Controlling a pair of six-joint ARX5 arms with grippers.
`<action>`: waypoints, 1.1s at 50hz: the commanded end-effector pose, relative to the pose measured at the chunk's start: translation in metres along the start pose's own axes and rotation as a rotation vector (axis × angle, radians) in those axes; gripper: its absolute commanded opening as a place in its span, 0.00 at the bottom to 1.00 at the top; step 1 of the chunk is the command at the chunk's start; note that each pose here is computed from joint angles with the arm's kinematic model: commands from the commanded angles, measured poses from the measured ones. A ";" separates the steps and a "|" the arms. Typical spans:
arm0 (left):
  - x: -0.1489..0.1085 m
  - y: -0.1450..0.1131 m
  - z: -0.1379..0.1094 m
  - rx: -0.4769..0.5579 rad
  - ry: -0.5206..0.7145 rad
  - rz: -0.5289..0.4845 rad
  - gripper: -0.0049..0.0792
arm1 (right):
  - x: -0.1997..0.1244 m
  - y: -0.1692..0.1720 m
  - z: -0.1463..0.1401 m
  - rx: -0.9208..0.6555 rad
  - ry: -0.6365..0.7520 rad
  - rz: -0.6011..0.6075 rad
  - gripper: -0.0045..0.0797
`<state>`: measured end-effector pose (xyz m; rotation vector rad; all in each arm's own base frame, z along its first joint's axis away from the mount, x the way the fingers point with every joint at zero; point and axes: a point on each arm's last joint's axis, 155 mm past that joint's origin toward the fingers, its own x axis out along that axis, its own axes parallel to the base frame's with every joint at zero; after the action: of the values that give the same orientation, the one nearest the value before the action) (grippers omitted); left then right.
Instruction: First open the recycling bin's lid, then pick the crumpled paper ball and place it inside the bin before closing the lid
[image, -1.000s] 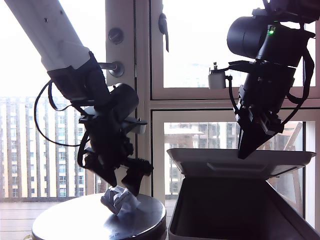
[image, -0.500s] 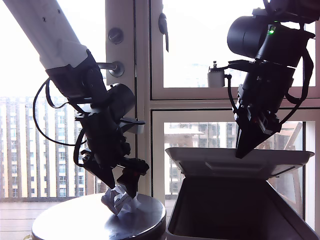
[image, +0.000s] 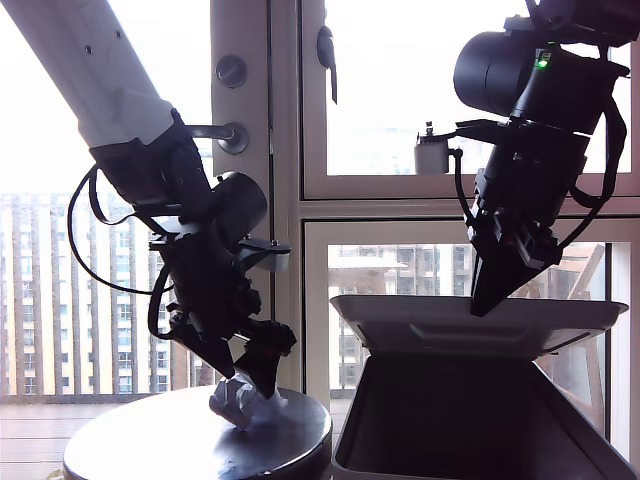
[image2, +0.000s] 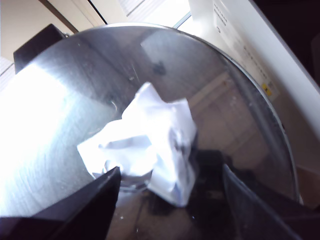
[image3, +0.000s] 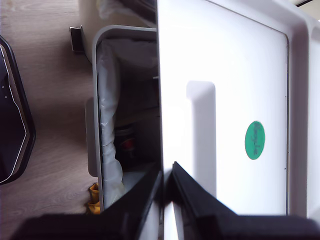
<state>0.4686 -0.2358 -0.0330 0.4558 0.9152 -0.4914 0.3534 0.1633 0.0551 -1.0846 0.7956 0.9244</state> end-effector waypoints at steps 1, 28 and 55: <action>0.017 -0.002 -0.021 0.007 0.047 -0.009 0.76 | -0.002 -0.006 0.008 0.002 -0.024 -0.022 0.04; 0.031 0.001 -0.034 -0.002 0.073 -0.007 0.33 | -0.002 -0.007 0.009 0.001 -0.028 -0.025 0.04; 0.015 0.001 -0.040 0.001 0.132 -0.022 0.03 | -0.002 -0.008 0.010 0.003 -0.031 -0.028 0.04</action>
<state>0.4475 -0.2130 -0.0815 0.4857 1.0728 -0.4819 0.3546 0.1644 0.0560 -1.0824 0.7876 0.9237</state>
